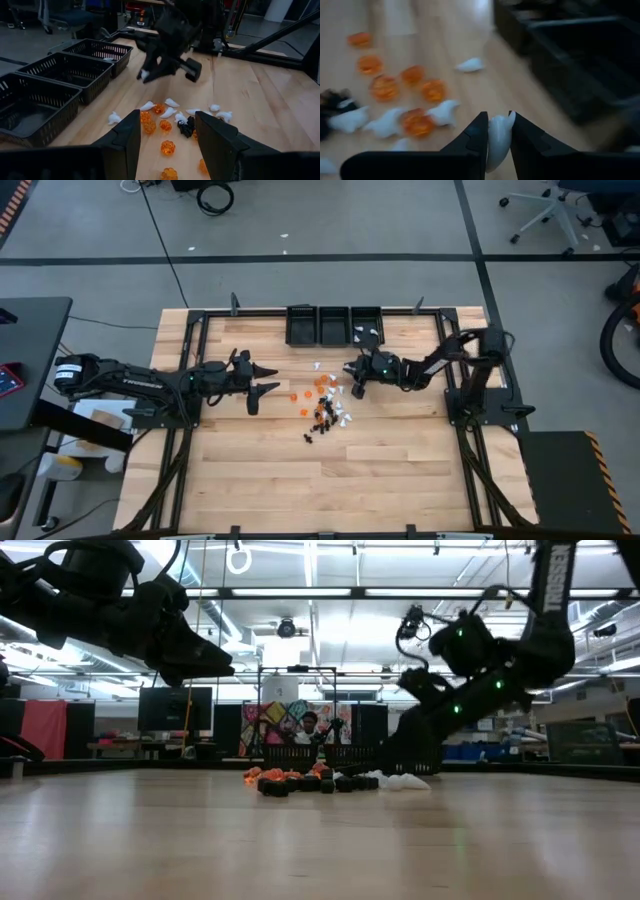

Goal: Sort game pieces by color
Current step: Put the white game piece into the right black basket

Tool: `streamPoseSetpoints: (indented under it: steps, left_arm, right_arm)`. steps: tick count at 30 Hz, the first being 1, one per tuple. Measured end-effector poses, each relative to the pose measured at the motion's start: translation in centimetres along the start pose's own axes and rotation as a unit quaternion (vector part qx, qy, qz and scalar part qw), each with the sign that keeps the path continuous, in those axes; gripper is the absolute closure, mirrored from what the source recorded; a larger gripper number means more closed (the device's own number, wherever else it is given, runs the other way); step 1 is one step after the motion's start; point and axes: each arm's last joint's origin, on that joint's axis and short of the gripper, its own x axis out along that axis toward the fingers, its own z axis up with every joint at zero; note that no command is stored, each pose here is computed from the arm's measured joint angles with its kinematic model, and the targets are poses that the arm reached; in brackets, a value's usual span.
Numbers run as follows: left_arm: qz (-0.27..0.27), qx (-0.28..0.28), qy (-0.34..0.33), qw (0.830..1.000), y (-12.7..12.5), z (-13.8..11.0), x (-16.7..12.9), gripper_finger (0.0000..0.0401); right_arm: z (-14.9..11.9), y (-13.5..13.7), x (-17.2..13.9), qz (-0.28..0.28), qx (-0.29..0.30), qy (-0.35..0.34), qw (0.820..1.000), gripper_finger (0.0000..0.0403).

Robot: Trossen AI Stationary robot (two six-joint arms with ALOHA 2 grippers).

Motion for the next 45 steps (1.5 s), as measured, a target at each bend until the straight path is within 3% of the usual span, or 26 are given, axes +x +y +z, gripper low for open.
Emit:
streamPoseSetpoints:
  steps: [6, 12, 23, 31, 37, 41, 45]
  left_arm:
    - [0.000, 0.008, 0.000, 1.000, 0.0, 0.0, 0.0, 0.0234]
    - [0.000, 0.008, -0.001, 1.000, 0.0, 0.0, 0.0, 0.0234]
    - [0.000, 0.007, -0.002, 1.000, 0.0, 0.1, 0.0, 0.0234]
    - [0.001, 0.007, -0.003, 1.000, 0.0, 0.1, 0.0, 0.0234]
    - [0.000, 0.008, 0.000, 1.000, 0.0, 0.0, 0.0, 0.0234]
    - [0.002, 0.010, 0.010, 1.000, 0.0, -0.2, 0.0, 0.0234]
    - [0.002, 0.011, 0.013, 1.000, 0.1, -0.2, 0.0, 0.0234]
  right_arm:
    - [2.7, -1.9, -2.3, -0.098, -0.012, -0.003, 0.995, 0.0332]
    - [3.0, -5.8, -3.0, -0.147, 0.035, 0.011, 0.988, 0.0331]
    - [3.9, -10.4, -0.7, -0.122, 0.099, 0.096, 0.983, 0.0326]
    - [4.8, -12.2, 0.5, -0.094, 0.132, 0.140, 0.977, 0.0259]
    - [7.4, -11.2, -0.5, -0.074, 0.108, 0.097, 0.987, 0.0235]
    - [8.7, -7.9, -1.2, -0.012, 0.054, 0.061, 0.997, 0.0235]
    - [8.4, -4.0, -1.5, 0.063, 0.032, 0.025, 0.997, 0.0236]
